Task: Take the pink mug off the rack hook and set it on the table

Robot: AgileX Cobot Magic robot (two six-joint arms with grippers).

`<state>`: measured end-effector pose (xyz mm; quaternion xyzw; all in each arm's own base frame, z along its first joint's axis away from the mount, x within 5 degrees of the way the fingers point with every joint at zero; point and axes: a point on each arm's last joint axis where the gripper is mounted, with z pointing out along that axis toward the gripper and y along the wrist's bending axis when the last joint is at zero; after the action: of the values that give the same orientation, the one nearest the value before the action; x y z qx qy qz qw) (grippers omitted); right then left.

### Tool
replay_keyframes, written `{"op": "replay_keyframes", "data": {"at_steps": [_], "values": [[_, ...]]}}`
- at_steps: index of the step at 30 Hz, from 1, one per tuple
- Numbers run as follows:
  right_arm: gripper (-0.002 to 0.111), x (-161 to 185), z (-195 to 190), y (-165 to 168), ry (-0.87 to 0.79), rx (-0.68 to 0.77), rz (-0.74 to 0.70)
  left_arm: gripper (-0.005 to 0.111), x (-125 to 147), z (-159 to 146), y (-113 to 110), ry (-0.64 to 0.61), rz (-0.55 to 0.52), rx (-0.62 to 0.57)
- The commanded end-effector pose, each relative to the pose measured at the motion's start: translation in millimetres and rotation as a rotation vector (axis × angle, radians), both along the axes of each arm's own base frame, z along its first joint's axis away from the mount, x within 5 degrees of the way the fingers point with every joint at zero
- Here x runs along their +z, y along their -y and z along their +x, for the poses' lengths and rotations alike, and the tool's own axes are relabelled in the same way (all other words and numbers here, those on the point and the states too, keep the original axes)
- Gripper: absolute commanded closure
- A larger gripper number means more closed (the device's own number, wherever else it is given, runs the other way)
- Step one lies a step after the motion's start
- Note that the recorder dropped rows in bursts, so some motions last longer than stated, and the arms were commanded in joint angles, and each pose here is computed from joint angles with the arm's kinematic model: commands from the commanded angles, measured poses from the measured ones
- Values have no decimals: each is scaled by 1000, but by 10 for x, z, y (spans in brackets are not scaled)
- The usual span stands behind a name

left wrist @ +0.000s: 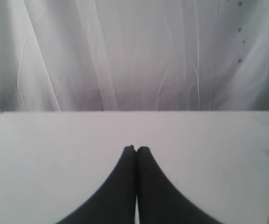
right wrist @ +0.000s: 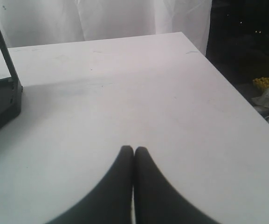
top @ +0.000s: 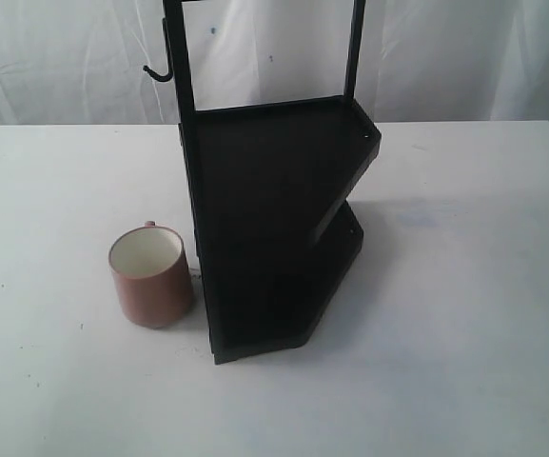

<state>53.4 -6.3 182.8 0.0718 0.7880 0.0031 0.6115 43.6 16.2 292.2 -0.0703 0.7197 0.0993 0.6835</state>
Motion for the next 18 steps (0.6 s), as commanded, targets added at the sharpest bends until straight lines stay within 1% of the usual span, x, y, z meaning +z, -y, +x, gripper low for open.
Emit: {"op": "replay_keyframes", "data": {"at_steps": [1,3,4,6,7,8,9,12,15,16,17,18], "values": [[108,4,0,4,10,-4,-8,107,-398,99,-20,-130,-159,27],[108,4,0,4,10,-4,-8,107,-576,127,-21,-154,-233,38],[108,4,0,4,10,-4,-8,107,-667,144,-19,-162,-245,36],[108,4,0,4,10,-4,-8,107,-802,171,-9,-163,-236,19],[108,4,0,4,10,-4,-8,107,-860,183,0,-151,-253,10],[108,4,0,4,10,-4,-8,107,-898,192,7,-138,-267,1],[108,4,0,4,10,-4,-8,107,-914,202,17,-119,-257,-14],[108,4,0,4,10,-4,-8,107,-888,201,35,-62,-215,-45],[108,4,0,4,10,-4,-8,107,-775,146,49,41,-194,-64],[108,4,0,4,10,-4,-8,107,-718,114,52,78,-171,-67],[108,4,0,4,10,-4,-8,107,-672,86,54,107,-149,-69],[108,4,0,4,10,-4,-8,107,-652,77,54,109,-129,-68]]}}
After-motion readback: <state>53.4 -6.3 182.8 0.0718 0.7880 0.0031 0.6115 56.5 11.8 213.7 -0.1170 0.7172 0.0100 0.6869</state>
